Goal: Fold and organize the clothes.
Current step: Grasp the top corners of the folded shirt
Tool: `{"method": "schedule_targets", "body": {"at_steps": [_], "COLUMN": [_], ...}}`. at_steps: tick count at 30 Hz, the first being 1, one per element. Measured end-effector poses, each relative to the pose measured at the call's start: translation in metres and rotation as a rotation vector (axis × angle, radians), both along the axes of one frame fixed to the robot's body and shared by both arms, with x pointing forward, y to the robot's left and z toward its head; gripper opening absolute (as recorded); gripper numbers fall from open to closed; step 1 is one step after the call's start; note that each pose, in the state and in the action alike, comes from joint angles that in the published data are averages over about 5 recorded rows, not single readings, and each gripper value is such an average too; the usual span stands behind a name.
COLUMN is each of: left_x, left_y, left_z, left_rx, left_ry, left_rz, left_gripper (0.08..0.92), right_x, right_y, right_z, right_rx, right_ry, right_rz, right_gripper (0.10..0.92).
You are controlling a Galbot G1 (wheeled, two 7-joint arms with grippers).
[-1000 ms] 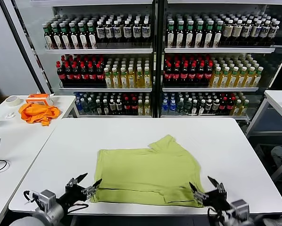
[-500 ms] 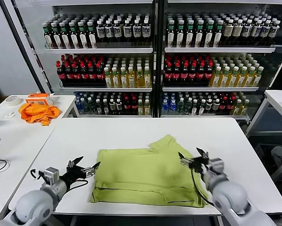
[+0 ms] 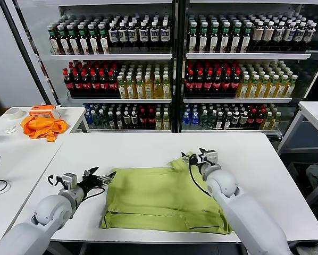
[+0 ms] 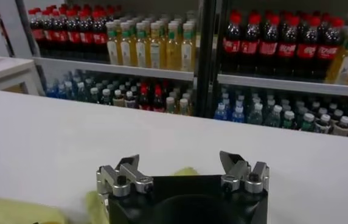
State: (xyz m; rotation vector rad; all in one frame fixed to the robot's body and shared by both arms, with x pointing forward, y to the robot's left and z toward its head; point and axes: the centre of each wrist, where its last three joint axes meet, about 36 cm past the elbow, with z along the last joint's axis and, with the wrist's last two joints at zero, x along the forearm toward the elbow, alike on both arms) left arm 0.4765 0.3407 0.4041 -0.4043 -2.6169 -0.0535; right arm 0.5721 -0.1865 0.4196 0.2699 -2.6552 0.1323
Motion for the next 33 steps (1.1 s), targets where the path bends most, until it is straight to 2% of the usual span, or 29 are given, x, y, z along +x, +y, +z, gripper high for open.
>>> {"method": "schedule_targets", "body": {"at_steps": [9, 16, 23, 27, 33], "left_x": [0.019, 0.023, 0.025, 0.024, 0.018], "left_y": [-0.006, -0.004, -0.006, -0.005, -0.006], "left_z": [-0.015, -0.023, -0.029, -0.03, -0.032], "left_rx": [0.009, 0.024, 0.031, 0.034, 0.03], "left_ry": [0.024, 0.044, 0.045, 0.049, 0.055], "left_rz": [0.004, 0.009, 0.006, 0.003, -0.005], "left_gripper": [0.822, 0.823, 0.82, 0.768, 0.595], "right_x": [0.013, 0.015, 0.018, 0.017, 0.015], "right_y": [0.007, 0.009, 0.011, 0.012, 0.011], "right_z": [-0.017, -0.023, -0.025, -0.027, -0.03], "right_rx": [-0.003, 0.0, 0.005, 0.009, 0.01], "right_ry": [0.033, 0.049, 0.063, 0.073, 0.081], "right_rz": [-0.026, -0.031, -0.041, -0.042, -0.043], "right_gripper": [0.823, 0.823, 0.817, 0.733, 0.56]}}
